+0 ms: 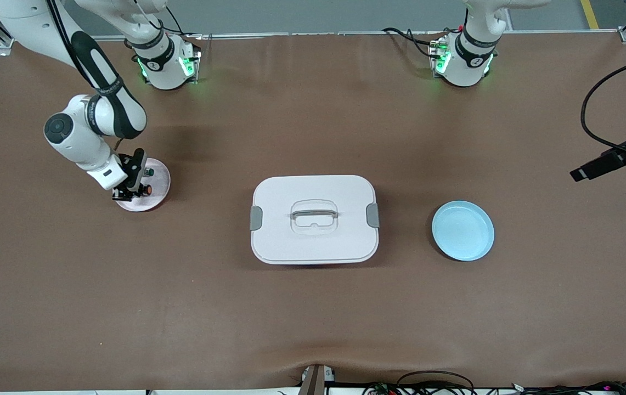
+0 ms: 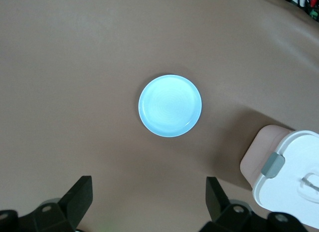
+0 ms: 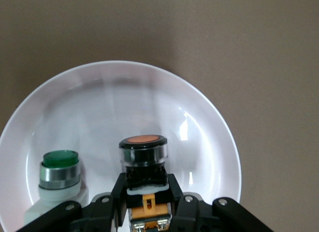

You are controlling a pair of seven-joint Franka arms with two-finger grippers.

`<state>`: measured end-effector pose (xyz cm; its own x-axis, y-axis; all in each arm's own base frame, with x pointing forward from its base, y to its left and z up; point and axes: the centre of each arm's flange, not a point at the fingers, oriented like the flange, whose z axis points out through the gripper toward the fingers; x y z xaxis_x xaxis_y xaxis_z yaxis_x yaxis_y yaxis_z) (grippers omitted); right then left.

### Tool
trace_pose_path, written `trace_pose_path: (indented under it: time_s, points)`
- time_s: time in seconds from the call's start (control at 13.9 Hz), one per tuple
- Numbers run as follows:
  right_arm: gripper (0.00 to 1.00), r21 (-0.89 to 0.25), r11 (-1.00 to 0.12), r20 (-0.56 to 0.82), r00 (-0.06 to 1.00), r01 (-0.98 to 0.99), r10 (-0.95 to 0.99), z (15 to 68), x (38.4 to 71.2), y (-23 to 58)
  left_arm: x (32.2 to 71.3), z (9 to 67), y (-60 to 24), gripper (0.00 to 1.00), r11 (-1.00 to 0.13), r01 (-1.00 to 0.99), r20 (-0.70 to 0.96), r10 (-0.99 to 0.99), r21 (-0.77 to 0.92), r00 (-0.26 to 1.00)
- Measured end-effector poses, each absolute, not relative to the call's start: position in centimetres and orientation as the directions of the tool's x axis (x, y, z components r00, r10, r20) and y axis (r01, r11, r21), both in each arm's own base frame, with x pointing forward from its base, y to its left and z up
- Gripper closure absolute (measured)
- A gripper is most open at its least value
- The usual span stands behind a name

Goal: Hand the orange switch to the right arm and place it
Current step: 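Open the right gripper to release the switch on the plate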

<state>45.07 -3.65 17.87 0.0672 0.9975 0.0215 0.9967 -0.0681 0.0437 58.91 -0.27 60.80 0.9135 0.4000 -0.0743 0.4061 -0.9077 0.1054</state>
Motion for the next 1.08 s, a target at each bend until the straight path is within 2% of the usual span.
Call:
trace_pose_path:
  time_s: [0.29,0.43,0.51,0.79,1.08]
  points:
    - [0.65,0.045,-0.088,0.031,0.086,0.995,0.996,17.9,45.1,-3.5,58.9,61.7,-1.3,0.00,-0.982,0.152,-0.027,0.150,0.114,0.988]
    - [0.52,0.046,-0.103,0.037,0.101,0.994,0.994,17.9,45.1,-3.5,58.9,61.7,-1.4,0.00,-0.987,0.108,-0.022,0.106,0.115,0.994]
    - [0.38,0.048,-0.106,0.040,0.104,0.993,0.994,18.0,45.2,-3.4,58.9,61.7,-1.5,0.00,-0.989,0.094,-0.020,0.093,0.115,0.996]
    - [0.00,0.024,-0.101,0.051,0.099,0.995,0.994,18.8,46.1,-3.0,59.2,61.9,-2.5,0.00,-0.997,0.049,0.010,0.050,0.066,0.999]
    - [0.00,-0.060,-0.108,0.096,0.113,0.992,0.989,23.7,48.5,-2.6,59.2,62.0,-3.8,0.00,-0.999,0.022,0.025,0.023,0.046,0.999]
